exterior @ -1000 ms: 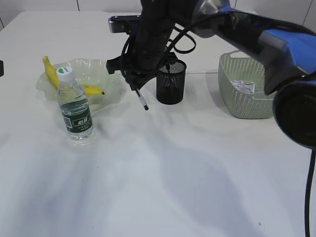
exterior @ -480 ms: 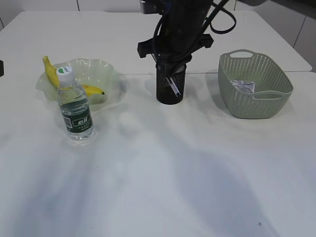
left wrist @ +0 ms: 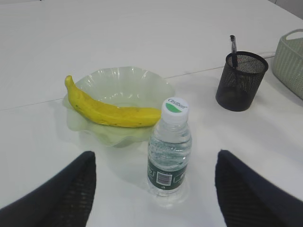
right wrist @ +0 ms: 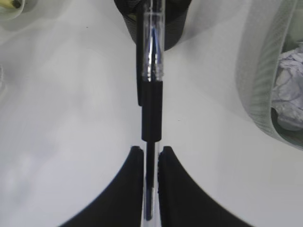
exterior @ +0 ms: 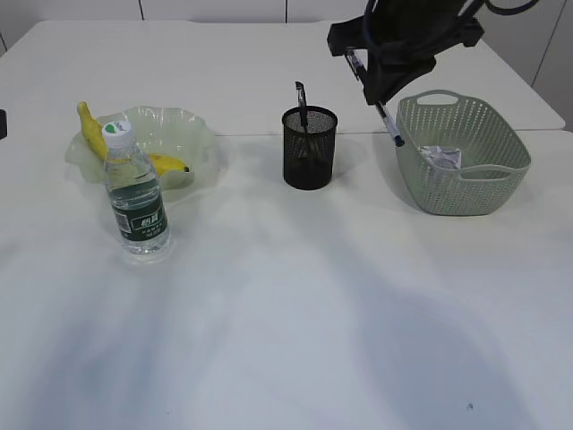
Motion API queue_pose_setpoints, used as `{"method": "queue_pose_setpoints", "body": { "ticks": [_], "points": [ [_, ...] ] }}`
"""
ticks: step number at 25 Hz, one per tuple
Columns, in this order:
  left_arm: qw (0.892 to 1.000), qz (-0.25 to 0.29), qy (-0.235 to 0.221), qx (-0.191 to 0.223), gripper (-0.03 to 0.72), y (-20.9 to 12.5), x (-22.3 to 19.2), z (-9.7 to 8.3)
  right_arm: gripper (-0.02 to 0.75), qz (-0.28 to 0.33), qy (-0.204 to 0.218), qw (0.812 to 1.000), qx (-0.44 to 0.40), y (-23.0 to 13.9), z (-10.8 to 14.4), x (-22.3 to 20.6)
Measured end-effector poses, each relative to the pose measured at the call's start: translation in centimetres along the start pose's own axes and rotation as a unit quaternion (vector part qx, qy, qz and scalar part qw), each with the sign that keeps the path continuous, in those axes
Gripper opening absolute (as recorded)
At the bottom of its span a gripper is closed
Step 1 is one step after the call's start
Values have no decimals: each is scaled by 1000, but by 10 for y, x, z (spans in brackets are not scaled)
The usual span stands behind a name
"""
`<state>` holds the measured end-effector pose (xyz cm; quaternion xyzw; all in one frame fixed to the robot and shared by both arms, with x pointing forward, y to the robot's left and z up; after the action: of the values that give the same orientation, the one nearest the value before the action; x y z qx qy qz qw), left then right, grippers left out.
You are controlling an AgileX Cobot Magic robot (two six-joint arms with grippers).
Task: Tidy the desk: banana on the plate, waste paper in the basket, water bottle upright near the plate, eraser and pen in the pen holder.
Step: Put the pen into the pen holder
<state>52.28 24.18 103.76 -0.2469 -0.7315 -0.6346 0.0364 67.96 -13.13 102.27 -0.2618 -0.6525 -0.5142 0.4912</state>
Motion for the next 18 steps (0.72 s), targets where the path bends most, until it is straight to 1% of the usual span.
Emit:
{"method": "queue_pose_setpoints", "body": {
  "ticks": [4, 10, 18],
  "points": [
    [1000, 0, 0, 0, 551, 0, 0, 0, 36, -1, -2, 1000, -3, -9, -3, 13],
    [1000, 1, -2, 0, 551, 0, 0, -1, 36, 16, -4, 1000, 13, -18, -5, 7],
    [1000, 2, -5, 0, 551, -1, 0, -2, 36, 18, -4, 1000, 10, -19, -9, 6]
  ]
}}
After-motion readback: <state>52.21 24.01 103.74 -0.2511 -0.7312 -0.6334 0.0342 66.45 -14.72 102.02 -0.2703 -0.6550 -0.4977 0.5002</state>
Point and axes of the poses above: a point on each arm's last joint axis where the gripper is mounted, x pointing back along that axis away from the gripper, z along the wrist's bending axis when the last joint is at zero, y = z × x, the point moved 9 cm from there along -x, pointing out along that axis toward the gripper, and after that the axes turned 7 degrees about x, right-handed, at the moved point
